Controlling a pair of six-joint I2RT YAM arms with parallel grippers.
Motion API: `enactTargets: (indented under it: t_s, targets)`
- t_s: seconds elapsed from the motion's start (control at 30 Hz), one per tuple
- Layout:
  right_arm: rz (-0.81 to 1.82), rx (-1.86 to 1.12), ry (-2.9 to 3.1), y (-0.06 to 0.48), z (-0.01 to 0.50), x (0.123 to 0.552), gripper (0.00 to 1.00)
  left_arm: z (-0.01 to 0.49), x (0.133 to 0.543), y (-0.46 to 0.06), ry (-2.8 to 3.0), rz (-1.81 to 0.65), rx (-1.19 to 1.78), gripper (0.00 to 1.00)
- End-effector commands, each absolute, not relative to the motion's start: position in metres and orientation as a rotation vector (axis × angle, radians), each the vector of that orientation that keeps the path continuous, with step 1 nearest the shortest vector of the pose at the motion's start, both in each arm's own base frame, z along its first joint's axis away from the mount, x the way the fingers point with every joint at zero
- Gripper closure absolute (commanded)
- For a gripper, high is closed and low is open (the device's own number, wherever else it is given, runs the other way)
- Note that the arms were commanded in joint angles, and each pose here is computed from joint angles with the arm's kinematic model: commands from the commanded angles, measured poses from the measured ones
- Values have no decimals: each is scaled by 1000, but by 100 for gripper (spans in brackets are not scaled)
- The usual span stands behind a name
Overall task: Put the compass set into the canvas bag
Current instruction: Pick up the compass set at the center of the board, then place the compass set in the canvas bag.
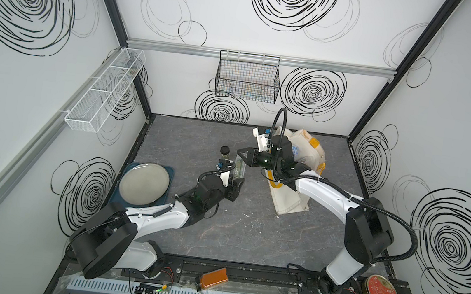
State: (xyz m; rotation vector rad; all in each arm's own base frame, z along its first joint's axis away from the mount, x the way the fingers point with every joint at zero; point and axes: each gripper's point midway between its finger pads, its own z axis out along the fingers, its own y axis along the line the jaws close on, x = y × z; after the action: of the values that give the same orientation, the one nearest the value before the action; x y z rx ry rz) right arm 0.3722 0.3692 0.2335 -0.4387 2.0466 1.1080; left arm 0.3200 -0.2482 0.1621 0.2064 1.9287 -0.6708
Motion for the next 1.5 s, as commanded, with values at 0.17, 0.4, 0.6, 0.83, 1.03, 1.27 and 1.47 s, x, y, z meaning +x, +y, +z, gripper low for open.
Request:
enactTargets:
  t_s: [0.17,0.4,0.6,0.83,1.03,1.27,1.47]
  targets:
    - [1136,-444,2035,378,236,374,82,183,326,-251,1853,-712,193,48]
    - [1136,-441,2015,377,243,375,88,182,325,-251,1854,-717,196,25]
    - [1101,-446,1971,368,264,384,89,178,327,-241,1866,-688,173,1]
    - [935,-393,1870,314,319,411,89,176,317,-207,1839,-609,91,1]
    - [752,-228,1787,222,373,435,89,176,310,-173,1830,-528,14,1]
    - [499,-26,1750,125,383,444,89,185,309,-143,1789,-474,-65,1]
    - [309,52,1893,100,310,459,89,178,310,-131,1819,-415,-97,1]
